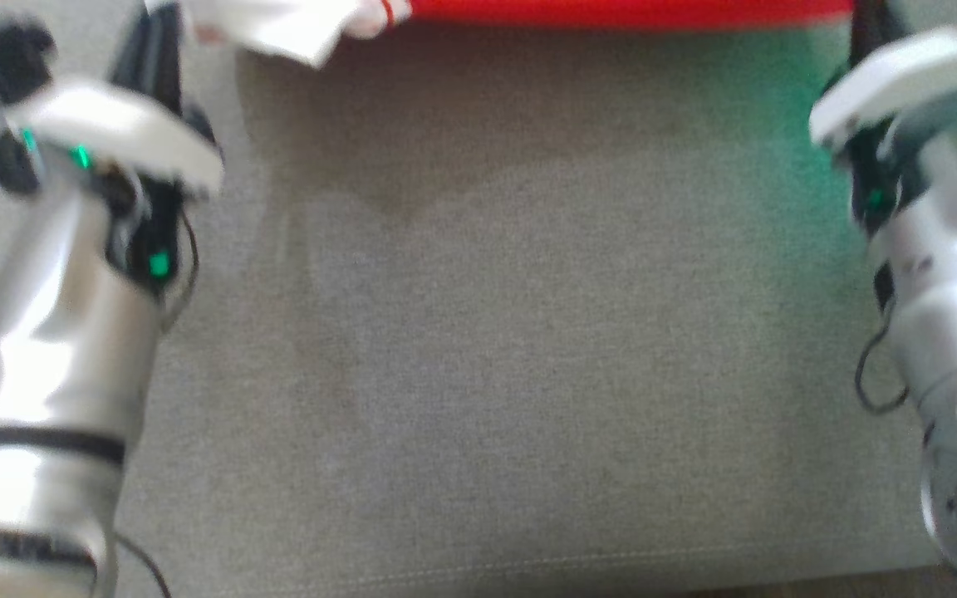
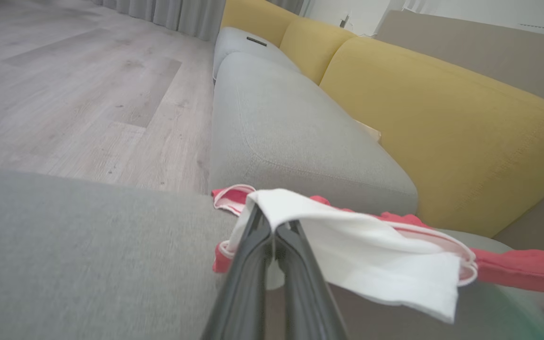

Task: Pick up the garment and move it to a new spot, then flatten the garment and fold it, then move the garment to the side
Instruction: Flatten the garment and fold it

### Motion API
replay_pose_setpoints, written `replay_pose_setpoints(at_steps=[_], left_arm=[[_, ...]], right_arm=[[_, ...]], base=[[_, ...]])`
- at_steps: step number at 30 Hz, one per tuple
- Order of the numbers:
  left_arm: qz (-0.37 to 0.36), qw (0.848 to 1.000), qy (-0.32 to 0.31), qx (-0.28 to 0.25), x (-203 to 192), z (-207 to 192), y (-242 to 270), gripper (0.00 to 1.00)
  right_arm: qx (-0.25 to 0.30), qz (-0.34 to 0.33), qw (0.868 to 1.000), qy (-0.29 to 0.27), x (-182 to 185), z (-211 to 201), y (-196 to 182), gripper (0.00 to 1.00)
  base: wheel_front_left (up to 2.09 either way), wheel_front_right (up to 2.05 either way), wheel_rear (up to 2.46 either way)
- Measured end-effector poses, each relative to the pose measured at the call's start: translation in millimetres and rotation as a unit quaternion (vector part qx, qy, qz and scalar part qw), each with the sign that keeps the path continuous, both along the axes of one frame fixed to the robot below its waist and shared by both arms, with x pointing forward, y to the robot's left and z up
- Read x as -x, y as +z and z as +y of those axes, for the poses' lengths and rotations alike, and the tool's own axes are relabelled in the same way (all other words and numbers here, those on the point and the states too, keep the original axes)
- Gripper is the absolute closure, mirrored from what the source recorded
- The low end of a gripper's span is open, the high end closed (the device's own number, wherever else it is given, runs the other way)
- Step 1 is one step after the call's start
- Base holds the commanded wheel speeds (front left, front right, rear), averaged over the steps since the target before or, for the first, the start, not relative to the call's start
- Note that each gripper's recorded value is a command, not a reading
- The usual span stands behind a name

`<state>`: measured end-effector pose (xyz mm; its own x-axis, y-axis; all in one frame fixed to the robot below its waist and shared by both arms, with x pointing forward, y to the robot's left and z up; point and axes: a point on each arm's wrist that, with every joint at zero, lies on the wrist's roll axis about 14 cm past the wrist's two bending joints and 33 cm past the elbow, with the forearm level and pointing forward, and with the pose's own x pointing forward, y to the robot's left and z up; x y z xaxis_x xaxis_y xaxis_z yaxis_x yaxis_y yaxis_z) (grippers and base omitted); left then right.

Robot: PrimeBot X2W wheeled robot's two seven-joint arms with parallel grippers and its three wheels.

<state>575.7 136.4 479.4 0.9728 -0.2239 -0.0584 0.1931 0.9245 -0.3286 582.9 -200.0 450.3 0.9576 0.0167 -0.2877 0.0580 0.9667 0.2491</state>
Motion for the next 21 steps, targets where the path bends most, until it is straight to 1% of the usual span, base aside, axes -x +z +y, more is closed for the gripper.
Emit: replay_pose_setpoints(at_steps=[2, 4, 7, 12, 16, 21], left_arm=[[0.014, 1.000, 0.003, 0.009, 19, 5, -10, 1.00], [0.029, 1.000, 0.001, 0.006, 38, 11, -20, 1.00], [0.051, 0.998, -0.016, -0.019, 70, 16, -36, 1.00], [0.067, 0.995, -0.056, -0.053, 116, 10, -49, 1.00], [0.062, 0.993, -0.074, -0.068, 139, 9, -46, 1.00], [0.058, 0.989, -0.099, -0.089, 169, 5, -46, 1.00]], right_arm=[[-0.003, 0.033, 0.999, 0.007, 16, 3, -13, 1.00], [-0.005, 0.067, 0.998, 0.021, 33, 9, -25, 1.00], [-0.006, 0.095, 0.995, 0.037, 56, 15, -36, 1.00], [-0.001, 0.110, 0.993, 0.047, 83, 4, -36, 1.00], [0.004, 0.114, 0.992, 0.058, 98, -1, -29, 1.00], [0.009, 0.141, 0.987, 0.078, 126, -5, -31, 1.00]], base=[[0.00, 0.00, 0.00], [0.00, 0.00, 0.00], [0.00, 0.00, 0.00], [0.00, 0.00, 0.00], [0.00, 0.00, 0.00], [0.00, 0.00, 0.00]])
